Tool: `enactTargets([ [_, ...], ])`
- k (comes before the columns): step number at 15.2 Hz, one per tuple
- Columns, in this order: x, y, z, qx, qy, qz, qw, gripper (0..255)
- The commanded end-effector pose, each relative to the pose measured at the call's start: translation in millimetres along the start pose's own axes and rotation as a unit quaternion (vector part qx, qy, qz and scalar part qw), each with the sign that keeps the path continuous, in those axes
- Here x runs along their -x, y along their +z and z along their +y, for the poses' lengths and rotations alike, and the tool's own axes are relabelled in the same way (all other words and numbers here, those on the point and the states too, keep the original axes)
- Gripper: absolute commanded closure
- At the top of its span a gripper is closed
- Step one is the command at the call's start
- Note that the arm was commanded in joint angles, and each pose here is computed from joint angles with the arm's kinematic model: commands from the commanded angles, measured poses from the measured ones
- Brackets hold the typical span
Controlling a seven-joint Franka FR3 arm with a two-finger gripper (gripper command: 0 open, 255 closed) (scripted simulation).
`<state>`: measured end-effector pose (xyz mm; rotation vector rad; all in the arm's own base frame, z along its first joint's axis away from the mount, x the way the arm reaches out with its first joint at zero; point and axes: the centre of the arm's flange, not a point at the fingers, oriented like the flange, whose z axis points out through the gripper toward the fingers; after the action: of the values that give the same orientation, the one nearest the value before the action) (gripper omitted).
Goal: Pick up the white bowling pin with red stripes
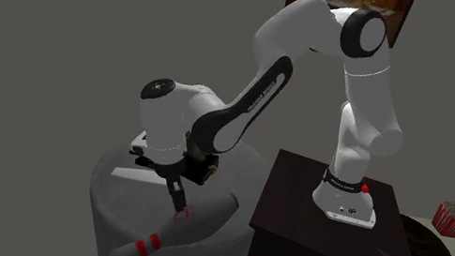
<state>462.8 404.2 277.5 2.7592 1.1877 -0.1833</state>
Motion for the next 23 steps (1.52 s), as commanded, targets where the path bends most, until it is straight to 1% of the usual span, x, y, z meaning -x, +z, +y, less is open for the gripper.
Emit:
enactTargets([
  [1,-16.4,14.2,-20.5,0.003,-0.023,-0.004,0.9997,0],
  [5,-42.1,39.7,-58.0,0.007,-0.066,-0.012,0.9977,0],
  [12,-48.2,76.1,-60.7,0.007,-0.066,-0.012,0.9977,0],
  [14,-48.6,79.1,-60.9,0.007,-0.066,-0.012,0.9977,0],
  [15,-48.5,78.5,-60.6,0.007,-0.066,-0.012,0.9977,255],
  [23,-48.4,78.6,-60.5,0.007,-0.066,-0.012,0.9977,255],
])
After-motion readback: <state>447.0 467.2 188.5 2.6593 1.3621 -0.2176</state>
